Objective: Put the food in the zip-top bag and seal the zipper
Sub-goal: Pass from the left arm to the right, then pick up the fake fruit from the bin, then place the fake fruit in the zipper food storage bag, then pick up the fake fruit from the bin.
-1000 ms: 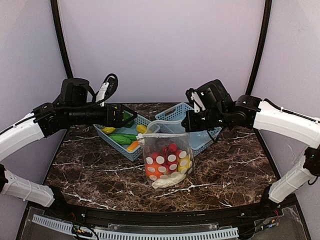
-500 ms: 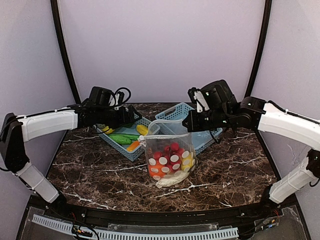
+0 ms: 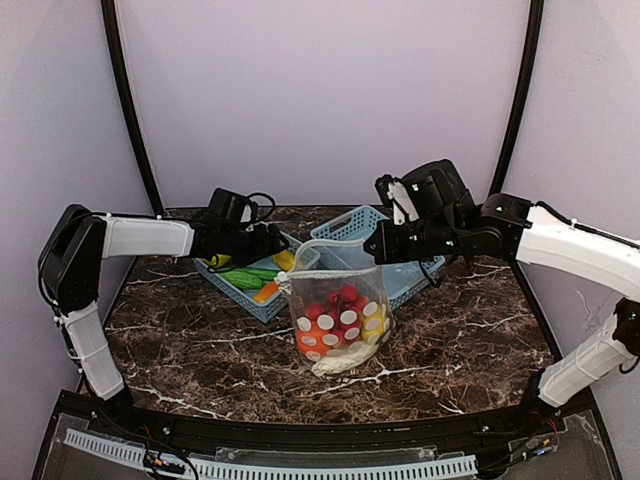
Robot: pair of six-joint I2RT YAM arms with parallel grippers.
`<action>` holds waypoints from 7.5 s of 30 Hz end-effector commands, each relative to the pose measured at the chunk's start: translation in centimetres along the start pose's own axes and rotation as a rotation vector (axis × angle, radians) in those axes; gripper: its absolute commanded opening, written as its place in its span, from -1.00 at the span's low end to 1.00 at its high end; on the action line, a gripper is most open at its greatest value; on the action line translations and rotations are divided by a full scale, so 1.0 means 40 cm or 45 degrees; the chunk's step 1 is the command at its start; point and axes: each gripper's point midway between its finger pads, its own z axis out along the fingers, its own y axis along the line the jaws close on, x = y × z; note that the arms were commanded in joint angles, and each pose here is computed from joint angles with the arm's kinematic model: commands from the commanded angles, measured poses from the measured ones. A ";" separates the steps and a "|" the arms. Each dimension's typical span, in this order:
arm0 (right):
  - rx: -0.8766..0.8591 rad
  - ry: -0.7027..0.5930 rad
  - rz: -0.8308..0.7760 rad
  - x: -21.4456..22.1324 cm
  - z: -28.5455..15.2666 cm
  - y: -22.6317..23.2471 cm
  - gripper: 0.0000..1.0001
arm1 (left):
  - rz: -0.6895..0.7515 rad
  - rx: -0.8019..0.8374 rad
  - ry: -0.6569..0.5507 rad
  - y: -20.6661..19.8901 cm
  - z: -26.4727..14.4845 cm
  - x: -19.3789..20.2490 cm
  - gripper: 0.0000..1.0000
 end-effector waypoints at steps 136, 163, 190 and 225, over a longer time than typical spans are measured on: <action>-0.136 -0.109 0.039 -0.042 -0.046 0.039 -1.00 | 0.812 0.761 -0.146 -0.579 -0.227 0.293 -0.28; -0.127 -0.113 0.044 -0.044 -0.047 0.036 -1.00 | 0.863 0.769 -0.337 -0.612 -0.389 0.196 0.26; -0.143 -0.113 0.036 -0.047 -0.056 0.042 -1.00 | 0.656 0.320 0.140 -0.153 -0.326 0.090 0.38; -0.163 -0.124 0.027 -0.059 -0.068 0.053 -1.00 | 0.547 0.070 0.556 0.089 -0.052 0.200 0.03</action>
